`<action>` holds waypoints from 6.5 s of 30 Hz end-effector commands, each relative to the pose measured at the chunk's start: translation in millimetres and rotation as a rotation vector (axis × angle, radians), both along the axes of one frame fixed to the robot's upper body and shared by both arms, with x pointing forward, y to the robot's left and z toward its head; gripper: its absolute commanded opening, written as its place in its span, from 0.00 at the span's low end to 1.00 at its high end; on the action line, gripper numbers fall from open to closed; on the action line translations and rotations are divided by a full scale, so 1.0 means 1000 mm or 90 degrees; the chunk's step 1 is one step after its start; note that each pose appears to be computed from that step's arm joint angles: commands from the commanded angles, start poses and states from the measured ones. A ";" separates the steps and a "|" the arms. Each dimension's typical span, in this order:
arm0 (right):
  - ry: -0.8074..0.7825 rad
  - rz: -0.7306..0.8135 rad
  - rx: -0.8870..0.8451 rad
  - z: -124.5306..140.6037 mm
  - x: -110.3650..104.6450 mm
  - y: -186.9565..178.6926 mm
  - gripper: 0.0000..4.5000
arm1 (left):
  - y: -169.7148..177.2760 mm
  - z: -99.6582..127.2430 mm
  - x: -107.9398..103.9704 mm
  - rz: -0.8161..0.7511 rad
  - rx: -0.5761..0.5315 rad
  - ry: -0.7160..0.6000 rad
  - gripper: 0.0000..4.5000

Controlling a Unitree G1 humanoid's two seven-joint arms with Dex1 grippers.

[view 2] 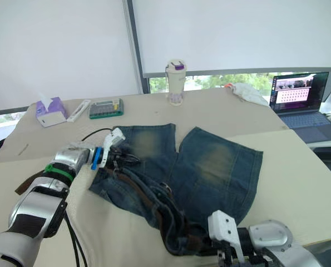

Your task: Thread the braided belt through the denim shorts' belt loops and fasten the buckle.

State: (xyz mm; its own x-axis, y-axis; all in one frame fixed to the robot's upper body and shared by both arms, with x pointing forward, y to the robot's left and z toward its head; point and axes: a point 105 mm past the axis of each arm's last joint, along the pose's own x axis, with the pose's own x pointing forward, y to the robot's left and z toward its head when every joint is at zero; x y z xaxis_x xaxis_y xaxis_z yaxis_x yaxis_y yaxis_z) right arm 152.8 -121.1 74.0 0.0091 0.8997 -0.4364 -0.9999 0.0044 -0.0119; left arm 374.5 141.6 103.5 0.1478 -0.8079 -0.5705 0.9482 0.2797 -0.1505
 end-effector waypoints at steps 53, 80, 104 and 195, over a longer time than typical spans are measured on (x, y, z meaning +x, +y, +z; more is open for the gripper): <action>-0.308 0.157 -0.253 -0.027 0.043 -0.058 0.00 | -0.028 -0.016 0.015 0.185 -0.124 -0.089 0.02; -0.028 -0.315 0.073 0.077 0.018 -0.075 0.72 | 0.006 -0.019 -0.087 -0.218 -0.047 -0.133 0.00; -0.129 -0.398 0.047 0.068 0.076 -0.040 0.72 | -0.005 0.057 -0.080 -0.091 -0.243 -0.046 0.00; -0.297 -0.129 0.128 0.125 0.112 0.053 0.81 | 0.097 0.053 -0.125 0.602 -0.404 0.008 0.99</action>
State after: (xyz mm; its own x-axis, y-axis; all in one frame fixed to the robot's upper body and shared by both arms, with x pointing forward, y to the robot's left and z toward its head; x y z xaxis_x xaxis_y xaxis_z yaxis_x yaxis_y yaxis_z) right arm 273.8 -76.3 186.1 0.3753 0.8957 -0.2385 -0.8855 0.2704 -0.3779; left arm 265.1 239.9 144.9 0.8698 -0.4668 -0.1597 0.3325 0.7938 -0.5093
